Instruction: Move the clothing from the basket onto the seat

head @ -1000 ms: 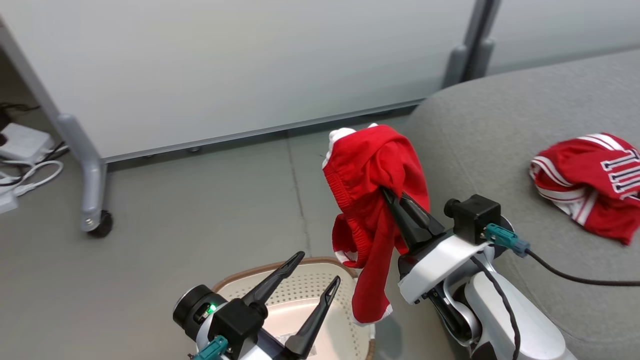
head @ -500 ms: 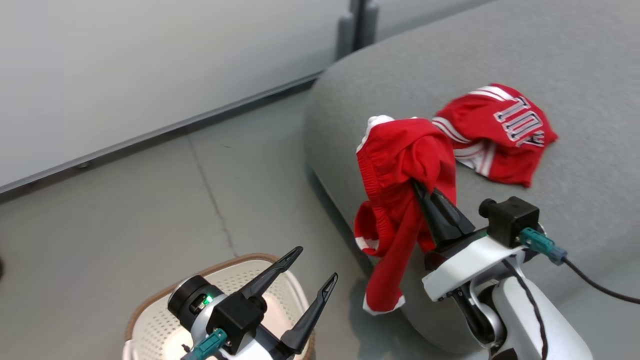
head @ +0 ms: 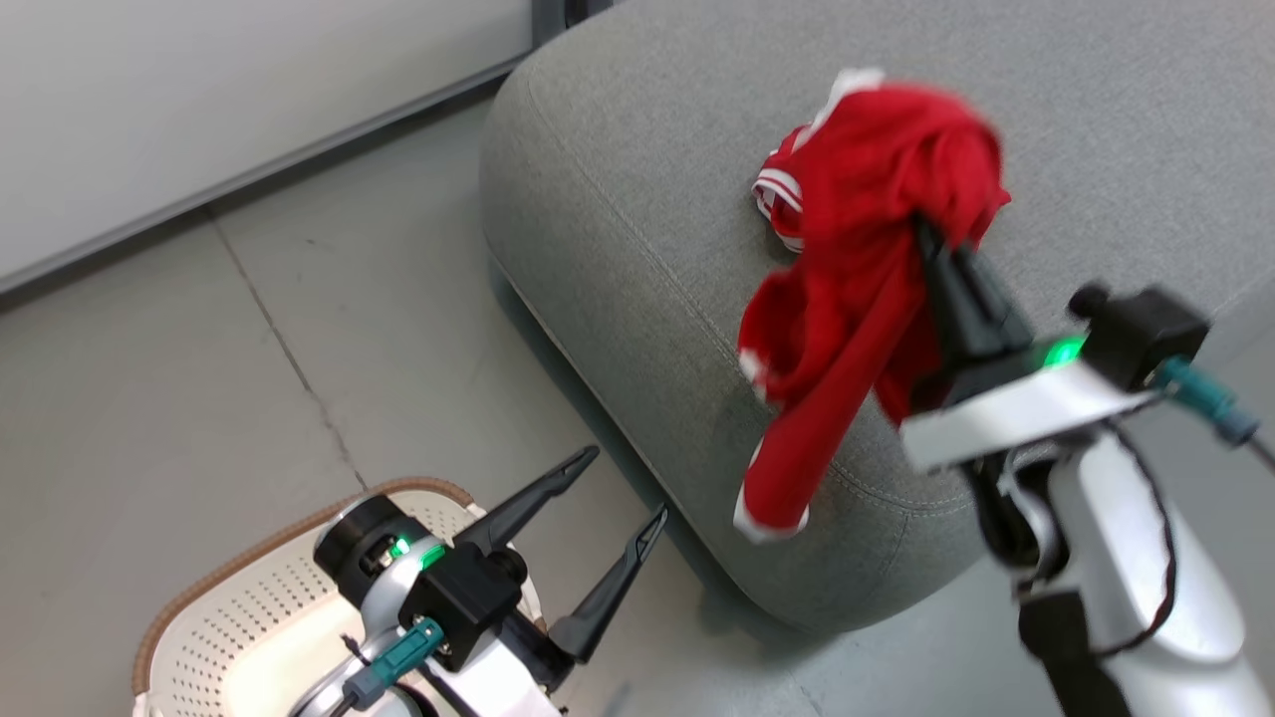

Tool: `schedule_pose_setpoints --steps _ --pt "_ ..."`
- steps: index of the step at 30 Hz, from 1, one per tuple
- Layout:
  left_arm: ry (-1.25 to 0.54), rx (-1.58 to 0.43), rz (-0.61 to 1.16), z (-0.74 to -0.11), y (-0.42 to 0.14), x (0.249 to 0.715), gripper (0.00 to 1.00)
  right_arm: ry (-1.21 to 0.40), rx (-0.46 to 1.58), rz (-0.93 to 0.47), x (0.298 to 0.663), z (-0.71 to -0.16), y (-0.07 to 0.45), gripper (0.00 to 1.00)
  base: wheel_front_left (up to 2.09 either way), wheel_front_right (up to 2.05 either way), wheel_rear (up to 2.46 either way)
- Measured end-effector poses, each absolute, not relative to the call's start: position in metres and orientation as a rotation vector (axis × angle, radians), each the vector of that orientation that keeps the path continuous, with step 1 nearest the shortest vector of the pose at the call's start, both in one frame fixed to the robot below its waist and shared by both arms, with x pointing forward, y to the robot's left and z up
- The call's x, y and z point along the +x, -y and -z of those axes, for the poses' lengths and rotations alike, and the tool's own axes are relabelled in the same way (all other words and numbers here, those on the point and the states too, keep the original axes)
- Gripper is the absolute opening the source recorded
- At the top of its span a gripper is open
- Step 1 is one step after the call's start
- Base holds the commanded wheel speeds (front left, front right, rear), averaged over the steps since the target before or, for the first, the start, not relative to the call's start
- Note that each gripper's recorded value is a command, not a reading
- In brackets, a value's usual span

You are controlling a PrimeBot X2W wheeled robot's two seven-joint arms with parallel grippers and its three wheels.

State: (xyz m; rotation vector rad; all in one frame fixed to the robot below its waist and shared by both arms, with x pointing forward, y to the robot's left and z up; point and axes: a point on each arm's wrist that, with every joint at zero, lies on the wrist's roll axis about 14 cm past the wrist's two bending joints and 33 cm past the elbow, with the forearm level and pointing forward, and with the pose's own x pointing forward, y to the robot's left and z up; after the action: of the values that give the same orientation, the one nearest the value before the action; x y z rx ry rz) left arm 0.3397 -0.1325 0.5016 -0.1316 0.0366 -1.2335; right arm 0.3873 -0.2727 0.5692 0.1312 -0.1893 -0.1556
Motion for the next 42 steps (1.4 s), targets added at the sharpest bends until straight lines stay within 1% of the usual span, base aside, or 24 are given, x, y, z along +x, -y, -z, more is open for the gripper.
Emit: schedule_pose_setpoints --steps 10,13,16,18,20,23,26,28,31,32,33,35,38,42 --pt "0.044 -0.104 1.230 -0.508 0.130 0.380 1.00 0.430 0.068 0.194 0.457 -0.664 0.315 0.00 0.00 0.00 0.00" --pt "0.050 -0.096 1.232 -0.504 0.128 0.389 1.00 0.472 0.045 0.202 0.479 -0.685 0.327 0.00 0.00 0.00 0.00" --pt "0.055 -0.097 1.232 -0.500 0.126 0.398 1.00 0.473 0.028 0.235 0.497 -0.689 0.344 0.00 0.00 0.00 0.00" --pt "0.047 -0.100 1.226 -0.494 0.124 0.404 1.00 0.440 0.019 0.267 0.509 -0.677 0.358 0.00 0.00 0.00 0.00" --pt "0.035 -0.100 1.220 -0.486 0.120 0.410 1.00 0.380 0.028 0.305 0.520 -0.653 0.371 0.00 0.00 0.00 0.00" --pt "0.011 -0.094 1.203 -0.470 0.113 0.421 1.00 0.248 0.046 0.343 0.535 -0.599 0.381 0.00 0.00 0.00 0.00" --pt "-0.029 -0.097 1.183 -0.451 0.106 0.430 1.00 0.118 0.064 0.343 0.549 -0.543 0.376 0.00 0.00 0.00 0.00" --pt "-0.056 -0.098 1.177 -0.439 0.102 0.433 1.00 0.030 0.100 0.359 0.551 -0.503 0.374 0.00 0.00 0.00 0.00" --pt "-0.084 -0.093 1.168 -0.422 0.097 0.439 1.00 -0.098 0.148 0.400 0.543 -0.447 0.375 0.00 0.00 0.00 0.00" --pt "-0.087 -0.092 1.165 -0.419 0.096 0.442 1.00 -0.128 0.164 0.419 0.540 -0.433 0.377 0.03 0.00 0.00 0.00" --pt "-0.087 -0.092 1.164 -0.417 0.096 0.444 1.00 -0.155 0.178 0.435 0.537 -0.421 0.378 0.21 0.00 0.00 0.00" --pt "-0.090 -0.092 1.162 -0.413 0.094 0.447 1.00 -0.182 0.192 0.452 0.534 -0.407 0.379 1.00 0.00 0.00 0.00" --pt "-0.082 -0.086 1.160 -0.414 0.094 0.449 1.00 -0.192 0.203 0.454 0.532 -0.401 0.376 1.00 0.00 0.00 0.00" --pt "-0.055 -0.094 1.145 -0.424 0.094 0.451 1.00 -0.161 0.191 0.463 0.522 -0.415 0.381 1.00 0.00 0.00 0.00"
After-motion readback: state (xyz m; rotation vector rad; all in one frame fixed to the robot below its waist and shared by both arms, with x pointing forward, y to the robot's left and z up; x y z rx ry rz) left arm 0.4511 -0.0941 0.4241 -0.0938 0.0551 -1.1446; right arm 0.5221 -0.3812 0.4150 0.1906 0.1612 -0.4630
